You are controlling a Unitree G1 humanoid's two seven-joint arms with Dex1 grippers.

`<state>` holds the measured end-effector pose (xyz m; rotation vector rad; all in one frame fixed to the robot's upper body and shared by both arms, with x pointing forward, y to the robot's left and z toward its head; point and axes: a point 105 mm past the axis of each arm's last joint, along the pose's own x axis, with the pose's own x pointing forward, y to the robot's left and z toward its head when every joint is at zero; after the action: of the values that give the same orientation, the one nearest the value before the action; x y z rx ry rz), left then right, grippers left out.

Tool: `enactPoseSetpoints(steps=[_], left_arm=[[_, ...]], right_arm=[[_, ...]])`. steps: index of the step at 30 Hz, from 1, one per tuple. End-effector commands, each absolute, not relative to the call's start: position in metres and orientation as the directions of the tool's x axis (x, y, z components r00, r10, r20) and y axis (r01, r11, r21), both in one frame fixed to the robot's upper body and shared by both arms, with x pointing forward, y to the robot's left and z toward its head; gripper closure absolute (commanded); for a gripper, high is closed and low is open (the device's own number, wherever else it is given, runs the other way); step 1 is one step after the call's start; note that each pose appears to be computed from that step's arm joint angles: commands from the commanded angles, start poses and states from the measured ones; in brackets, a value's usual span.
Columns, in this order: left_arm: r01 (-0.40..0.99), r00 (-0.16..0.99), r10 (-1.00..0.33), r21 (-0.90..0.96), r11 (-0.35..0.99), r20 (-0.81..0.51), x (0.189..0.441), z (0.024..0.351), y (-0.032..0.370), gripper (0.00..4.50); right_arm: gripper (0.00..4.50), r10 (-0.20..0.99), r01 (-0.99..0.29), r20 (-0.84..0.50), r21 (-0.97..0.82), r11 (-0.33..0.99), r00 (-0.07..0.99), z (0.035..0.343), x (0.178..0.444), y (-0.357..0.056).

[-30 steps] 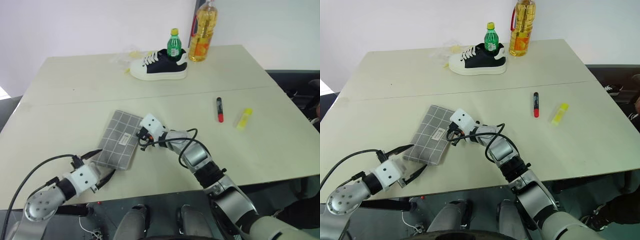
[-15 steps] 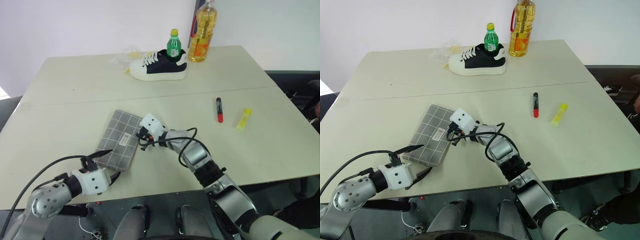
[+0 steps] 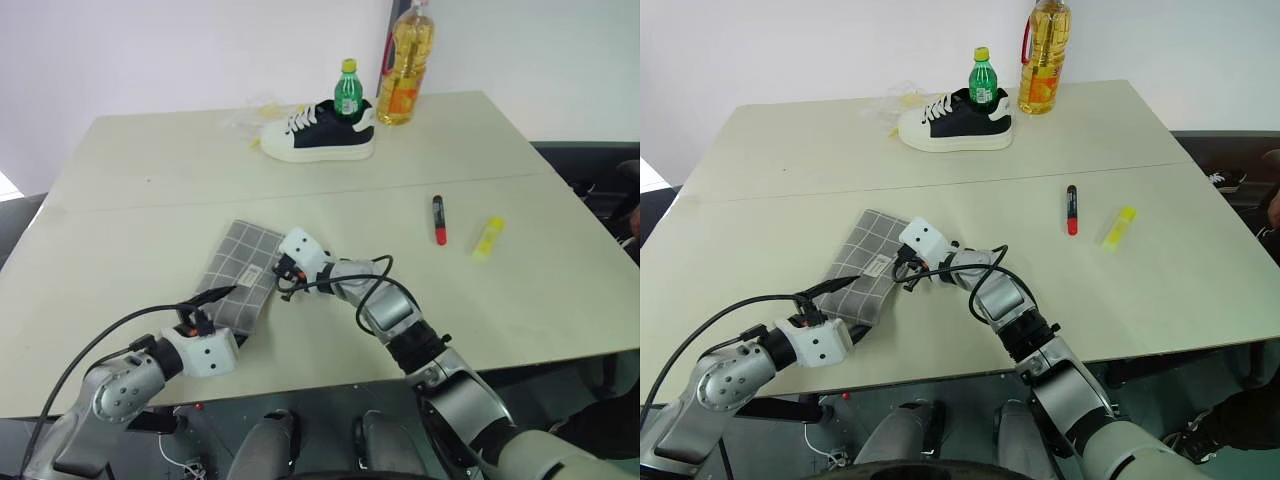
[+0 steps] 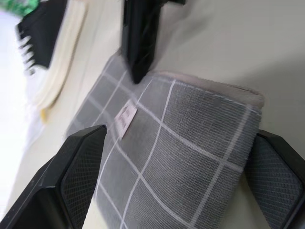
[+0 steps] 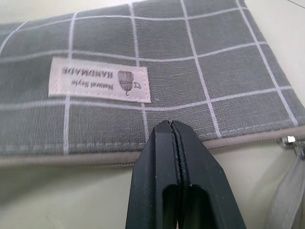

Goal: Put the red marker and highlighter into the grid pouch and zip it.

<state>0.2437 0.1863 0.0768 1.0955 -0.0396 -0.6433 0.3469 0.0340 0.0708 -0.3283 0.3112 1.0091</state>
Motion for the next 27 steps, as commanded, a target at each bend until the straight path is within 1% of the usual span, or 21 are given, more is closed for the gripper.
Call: enactPoseSetpoints(steps=[1, 4, 9, 10, 12, 15, 16, 18, 19, 20, 23, 25, 27], left_arm=[[0.449, 0.863, -0.386, 0.844, 0.294, -0.325, 0.248, 0.069, 0.212, 0.06], [0.447, 0.87, -0.367, 0.842, 0.303, -0.33, 0.246, 0.067, 0.216, 0.06], [0.458, 0.861, -0.394, 0.827, 0.326, -0.321, 0.245, 0.068, 0.211, 0.06], [0.46, 0.86, -0.397, 0.826, 0.327, -0.322, 0.245, 0.067, 0.211, 0.29], [0.457, 0.859, -0.408, 0.824, 0.336, -0.31, 0.246, 0.069, 0.209, 0.91], [0.444, 0.862, -0.417, 0.826, 0.346, -0.289, 0.248, 0.073, 0.207, 2.34], [0.441, 0.862, -0.42, 0.828, 0.346, -0.284, 0.249, 0.074, 0.206, 2.97], [0.436, 0.862, -0.425, 0.831, 0.345, -0.276, 0.249, 0.075, 0.206, 3.82], [0.434, 0.862, -0.426, 0.832, 0.345, -0.273, 0.249, 0.075, 0.206, 4.36], [0.432, 0.861, -0.433, 0.833, 0.345, -0.267, 0.248, 0.076, 0.205, 4.44], [0.422, 0.861, -0.445, 0.834, 0.356, -0.246, 0.247, 0.078, 0.202, 4.44], [0.422, 0.858, -0.463, 0.817, 0.392, -0.221, 0.246, 0.081, 0.198, 4.44], [0.43, 0.859, -0.474, 0.774, 0.464, -0.192, 0.245, 0.084, 0.194, 4.44]], right_arm=[[4.5, 0.756, -0.863, -0.436, -0.111, 0.493, 0.488, 0.06, 0.345, 0.033], [4.5, 0.758, -0.864, -0.435, -0.112, 0.491, 0.487, 0.06, 0.345, 0.033], [4.5, 0.759, -0.866, -0.436, -0.113, 0.487, 0.483, 0.061, 0.344, 0.034], [4.5, 0.76, -0.867, -0.436, -0.113, 0.486, 0.483, 0.061, 0.344, 0.035], [4.5, 0.76, -0.867, -0.435, -0.114, 0.485, 0.482, 0.061, 0.344, 0.035], [4.5, 0.76, -0.867, -0.435, -0.115, 0.484, 0.482, 0.061, 0.344, 0.035], [4.5, 0.76, -0.867, -0.436, -0.116, 0.485, 0.483, 0.061, 0.344, 0.034], [4.5, 0.759, -0.867, -0.436, -0.116, 0.485, 0.483, 0.061, 0.344, 0.034], [4.5, 0.759, -0.867, -0.436, -0.116, 0.485, 0.483, 0.061, 0.344, 0.034], [4.5, 0.76, -0.867, -0.435, -0.116, 0.485, 0.483, 0.061, 0.344, 0.034], [4.5, 0.759, -0.866, -0.434, -0.116, 0.487, 0.485, 0.061, 0.345, 0.034], [4.5, 0.757, -0.863, -0.431, -0.118, 0.492, 0.491, 0.062, 0.346, 0.033], [4.5, 0.755, -0.853, -0.408, -0.146, 0.502, 0.514, 0.069, 0.35, 0.031]])
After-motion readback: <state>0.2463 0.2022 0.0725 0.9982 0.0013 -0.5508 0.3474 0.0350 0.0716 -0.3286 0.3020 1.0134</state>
